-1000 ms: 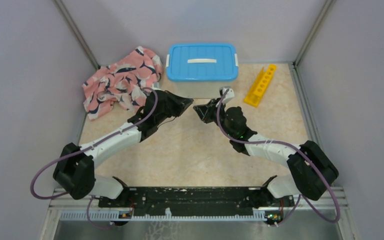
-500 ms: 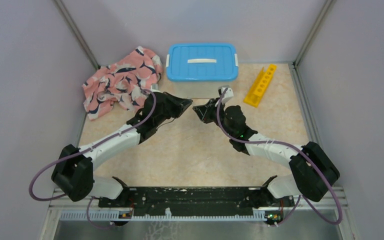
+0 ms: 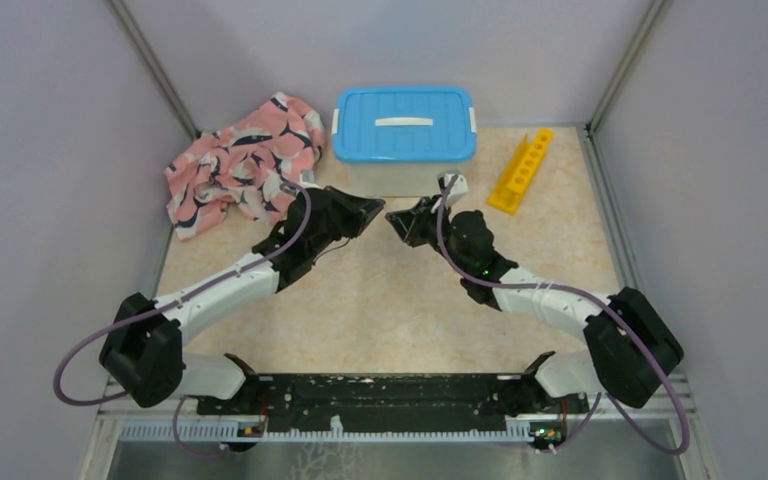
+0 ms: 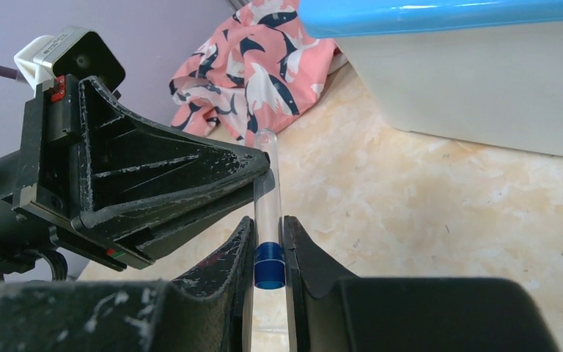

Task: Organize the chemistry lab equipment
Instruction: Pick up the test tube at the center of the board.

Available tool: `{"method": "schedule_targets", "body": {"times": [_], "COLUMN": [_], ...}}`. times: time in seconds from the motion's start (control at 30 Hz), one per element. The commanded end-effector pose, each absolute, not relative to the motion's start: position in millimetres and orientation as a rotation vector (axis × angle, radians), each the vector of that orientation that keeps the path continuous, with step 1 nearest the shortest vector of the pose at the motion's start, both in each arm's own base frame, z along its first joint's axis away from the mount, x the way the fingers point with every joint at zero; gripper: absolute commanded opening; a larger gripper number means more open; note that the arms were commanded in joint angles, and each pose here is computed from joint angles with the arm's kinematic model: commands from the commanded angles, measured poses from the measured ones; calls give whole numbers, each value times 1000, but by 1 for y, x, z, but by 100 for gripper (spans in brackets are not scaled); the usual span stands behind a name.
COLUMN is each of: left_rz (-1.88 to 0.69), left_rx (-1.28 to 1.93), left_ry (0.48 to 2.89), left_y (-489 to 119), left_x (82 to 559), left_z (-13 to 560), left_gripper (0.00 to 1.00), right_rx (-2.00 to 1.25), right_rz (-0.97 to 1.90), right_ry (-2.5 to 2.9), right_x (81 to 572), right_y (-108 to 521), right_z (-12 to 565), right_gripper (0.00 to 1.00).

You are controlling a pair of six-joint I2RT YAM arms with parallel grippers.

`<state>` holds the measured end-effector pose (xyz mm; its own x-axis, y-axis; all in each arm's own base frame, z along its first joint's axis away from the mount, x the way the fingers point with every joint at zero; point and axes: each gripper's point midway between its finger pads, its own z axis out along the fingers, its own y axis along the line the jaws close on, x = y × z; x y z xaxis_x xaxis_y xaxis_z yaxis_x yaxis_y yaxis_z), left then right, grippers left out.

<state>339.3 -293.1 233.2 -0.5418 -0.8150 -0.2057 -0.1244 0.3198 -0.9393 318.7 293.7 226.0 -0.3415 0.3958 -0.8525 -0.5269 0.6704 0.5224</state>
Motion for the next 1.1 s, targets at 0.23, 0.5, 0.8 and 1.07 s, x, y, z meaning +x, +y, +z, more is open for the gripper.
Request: {"method": "schedule_targets", "body": {"times": [0.23,0.5,0.8,1.07], "left_rz": [-1125,-1090,-1006,-769], "left_rx": [-810,-761,-750,-570], "left_ry": [1956,1986,1917,1930], "left_y": [-277,-274,-254,-241], "left_x": [327,323,325,340], "left_z": [212,203,211,213], "left_gripper": [19,38,48,47], "right_rx": [-104,-102,-146,-233], "right_rz": [839,798,691,258], "right_ry": [1611,1643,1746,1987], "right_x": [336,338,341,347], "right_y": [281,277,271,220], "right_z": [297,303,291,289], "right_gripper": [9,8,8,6]}}
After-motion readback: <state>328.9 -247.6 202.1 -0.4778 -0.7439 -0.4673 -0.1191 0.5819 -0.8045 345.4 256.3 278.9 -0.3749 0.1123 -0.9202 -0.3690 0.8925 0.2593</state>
